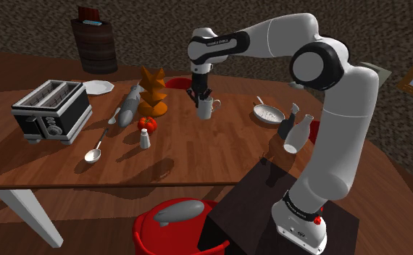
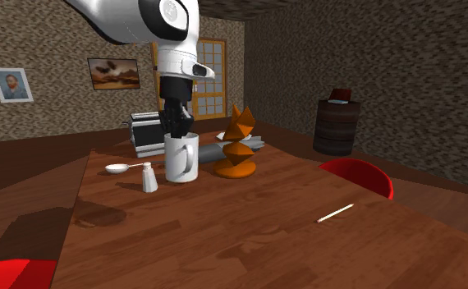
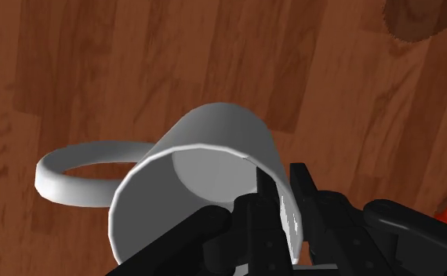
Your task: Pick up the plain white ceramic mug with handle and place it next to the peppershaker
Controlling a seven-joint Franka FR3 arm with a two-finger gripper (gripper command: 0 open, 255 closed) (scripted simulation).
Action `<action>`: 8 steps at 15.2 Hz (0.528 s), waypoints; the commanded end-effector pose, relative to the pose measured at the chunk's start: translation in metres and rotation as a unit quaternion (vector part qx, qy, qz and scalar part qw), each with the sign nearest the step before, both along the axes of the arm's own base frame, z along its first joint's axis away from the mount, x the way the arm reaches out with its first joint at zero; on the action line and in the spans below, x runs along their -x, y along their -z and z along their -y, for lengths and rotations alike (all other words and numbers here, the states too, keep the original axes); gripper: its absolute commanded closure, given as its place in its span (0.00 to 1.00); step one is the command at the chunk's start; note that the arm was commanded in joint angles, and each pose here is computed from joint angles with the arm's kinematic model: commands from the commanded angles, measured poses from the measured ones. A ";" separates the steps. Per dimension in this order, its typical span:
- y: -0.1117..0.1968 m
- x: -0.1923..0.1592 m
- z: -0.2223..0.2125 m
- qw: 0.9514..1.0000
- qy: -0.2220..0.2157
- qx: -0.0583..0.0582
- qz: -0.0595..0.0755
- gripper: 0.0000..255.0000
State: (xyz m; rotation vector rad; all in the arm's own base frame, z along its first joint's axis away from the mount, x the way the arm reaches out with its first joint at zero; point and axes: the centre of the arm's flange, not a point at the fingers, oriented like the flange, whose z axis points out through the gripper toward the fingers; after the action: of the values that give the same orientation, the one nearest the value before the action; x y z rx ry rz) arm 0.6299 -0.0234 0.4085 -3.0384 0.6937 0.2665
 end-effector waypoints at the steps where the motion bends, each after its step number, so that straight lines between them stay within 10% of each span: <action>1: 0.000 0.000 -0.024 1.000 0.001 0.000 0.000 1.00; 8: -0.001 0.006 -0.116 1.000 0.001 0.000 0.000 1.00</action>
State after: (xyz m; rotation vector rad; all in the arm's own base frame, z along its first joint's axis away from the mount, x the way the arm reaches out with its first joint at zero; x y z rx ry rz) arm 0.6268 0.0790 0.4091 -3.0383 0.6940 0.2667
